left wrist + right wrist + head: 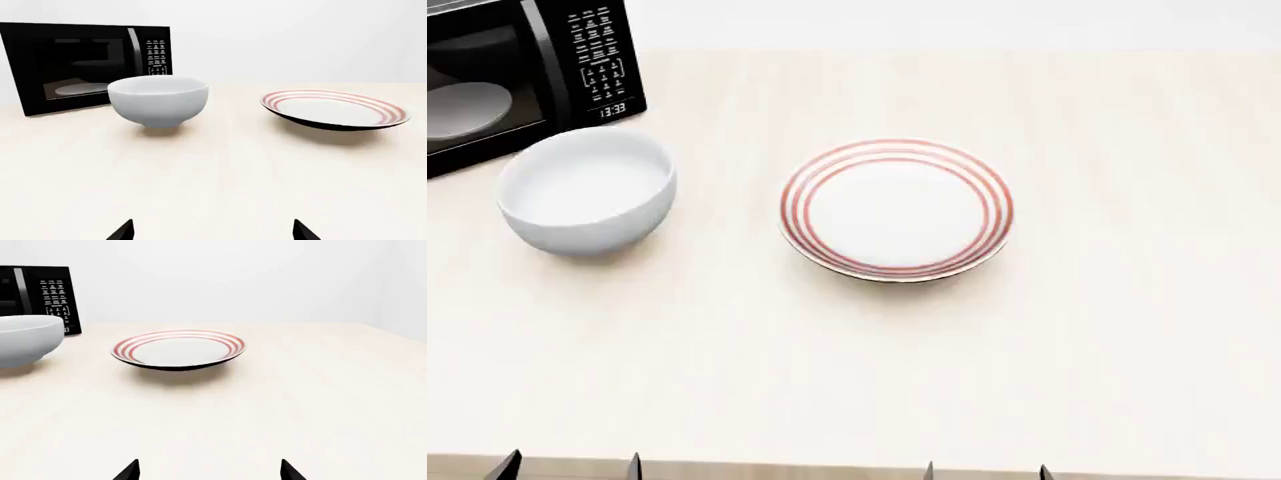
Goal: Pick up the white bowl and put it on the plate.
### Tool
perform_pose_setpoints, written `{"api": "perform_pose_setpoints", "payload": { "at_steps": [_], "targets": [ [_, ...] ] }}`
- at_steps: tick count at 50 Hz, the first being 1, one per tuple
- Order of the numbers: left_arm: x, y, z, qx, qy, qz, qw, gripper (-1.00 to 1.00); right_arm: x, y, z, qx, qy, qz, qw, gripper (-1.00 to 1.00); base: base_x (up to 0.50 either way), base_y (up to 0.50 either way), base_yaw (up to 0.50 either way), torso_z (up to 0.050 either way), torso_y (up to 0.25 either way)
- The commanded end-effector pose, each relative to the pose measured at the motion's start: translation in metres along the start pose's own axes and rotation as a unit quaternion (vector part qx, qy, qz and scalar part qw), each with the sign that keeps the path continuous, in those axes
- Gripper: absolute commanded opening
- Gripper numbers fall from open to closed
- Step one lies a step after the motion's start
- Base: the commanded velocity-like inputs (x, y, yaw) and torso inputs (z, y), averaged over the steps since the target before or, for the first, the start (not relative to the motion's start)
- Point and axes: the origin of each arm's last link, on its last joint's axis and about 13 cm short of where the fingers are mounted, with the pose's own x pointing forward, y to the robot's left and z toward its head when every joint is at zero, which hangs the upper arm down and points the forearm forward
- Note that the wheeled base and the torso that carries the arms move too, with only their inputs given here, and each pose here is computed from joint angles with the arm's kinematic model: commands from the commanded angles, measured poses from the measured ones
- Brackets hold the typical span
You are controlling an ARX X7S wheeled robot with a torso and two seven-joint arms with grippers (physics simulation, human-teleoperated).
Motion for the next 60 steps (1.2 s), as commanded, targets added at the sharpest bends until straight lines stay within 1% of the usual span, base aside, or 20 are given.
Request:
{"api": "perform_pose_setpoints", "payload": {
  "at_steps": [1,20,21,22,23,24,26,27,31,32,34,36,37,38,39,42,45,52,53,60],
  "targets": [
    [0.0,0.0,0.0,-0.001,0.0,0.0,1.0,1.0,0.0,0.001,-0.001,-0.01,-0.002,-0.001,1.0,1.0,0.0,0.0,0.0,0.0,0.0],
    [0.0,-0.001,-0.001,0.007,0.003,-0.002,1.0,1.0,0.0,0.001,-0.002,-0.012,0.0,-0.004,1.0,1.0,0.0,0.0,0.0,0.0,0.0],
    [-0.004,0.001,-0.02,0.061,0.034,-0.005,0.998,1.0,0.001,0.001,-0.003,-0.019,0.006,-0.011,1.0,1.0,0.0,0.0,0.0,0.0,0.0],
    [0.0,-0.001,0.0,0.006,0.0,0.002,1.0,1.0,0.001,0.001,-0.003,-0.017,0.006,-0.01,1.0,1.0,0.0,0.0,0.0,0.0,0.0],
    [-0.001,-0.001,0.0,0.007,0.0,0.004,1.0,1.0,0.001,0.001,-0.003,-0.018,0.006,-0.009,1.0,1.0,0.0,0.0,0.0,0.0,0.0],
    [-0.001,0.0,0.0,-0.016,0.003,0.005,1.0,1.0,0.0,0.002,-0.004,-0.032,0.006,-0.007,0.999,1.0,0.0,0.0,0.0,0.0,0.0],
    [-0.001,-0.001,0.001,-0.008,0.0,0.005,1.0,1.0,0.0,0.002,-0.004,-0.031,0.006,-0.007,0.999,1.0,0.0,0.0,0.0,0.0,0.0],
    [-0.001,-0.001,0.0,0.007,-0.001,0.004,1.0,1.0,0.0,0.002,-0.004,-0.029,0.006,-0.007,1.0,1.0,0.0,0.0,0.0,0.0,0.0],
    [0.001,0.0,0.0,-0.005,0.006,0.009,1.0,1.0,0.001,0.003,-0.004,-0.041,0.007,-0.004,0.999,1.0,0.0,0.0,0.0,0.0,0.0],
    [0.001,0.0,0.0,0.004,0.011,0.014,1.0,1.0,0.001,0.003,-0.003,-0.039,0.008,-0.004,0.999,1.0,0.0,0.0,0.0,0.0,0.0],
    [-0.002,0.0,0.004,0.006,0.001,0.002,1.0,1.0,0.0,0.003,-0.001,-0.043,0.005,-0.003,0.999,1.0,0.0,0.0,0.0,0.0,0.0],
    [-0.006,-0.001,0.014,0.032,-0.023,0.005,0.999,1.0,-0.002,0.005,0.007,-0.045,-0.006,0.0,0.999,1.0,0.0,0.0,0.0,0.0,0.0],
    [-0.009,-0.002,0.02,0.023,-0.029,0.002,0.999,1.0,-0.003,0.006,0.015,-0.048,-0.018,-0.003,0.999,1.0,0.0,0.0,0.0,0.0,0.0],
    [-0.011,-0.003,0.025,0.0,-0.031,-0.009,0.999,1.0,-0.004,0.006,0.021,-0.048,-0.026,-0.004,0.998,1.0,0.0,0.0,0.0,0.0,0.0],
    [-0.013,-0.002,0.032,0.021,-0.045,0.006,0.999,1.0,-0.006,0.007,0.029,-0.046,-0.038,-0.001,0.998,1.0,0.0,0.0,0.0,0.0,0.0],
    [-0.017,-0.004,0.05,0.03,-0.072,0.003,0.997,1.0,-0.009,0.008,0.044,-0.055,-0.062,-0.003,0.997,1.0,0.0,0.0,0.0,0.0,0.0],
    [-0.021,-0.004,0.06,0.038,-0.072,0.002,0.997,1.0,-0.011,0.009,0.054,-0.057,-0.074,-0.005,0.996,1.0,0.0,0.0,0.0,0.0,0.0],
    [-0.03,-0.004,0.08,0.031,-0.095,0.004,0.995,1.0,-0.016,0.01,0.07,-0.057,-0.104,-0.009,0.993,1.0,0.0,0.0,0.0,0.0,0.0],
    [-0.035,-0.005,0.09,0.03,-0.11,0.002,0.993,1.0,-0.019,0.01,0.078,-0.053,-0.12,-0.013,0.991,1.0,0.0,0.0,0.0,0.0,0.0],
    [-0.036,-0.006,0.091,0.03,-0.112,0.003,0.993,1.0,-0.019,0.011,0.078,-0.051,-0.12,-0.011,0.991,1.0,0.0,0.0,0.0,0.0,0.0]
  ]
}}
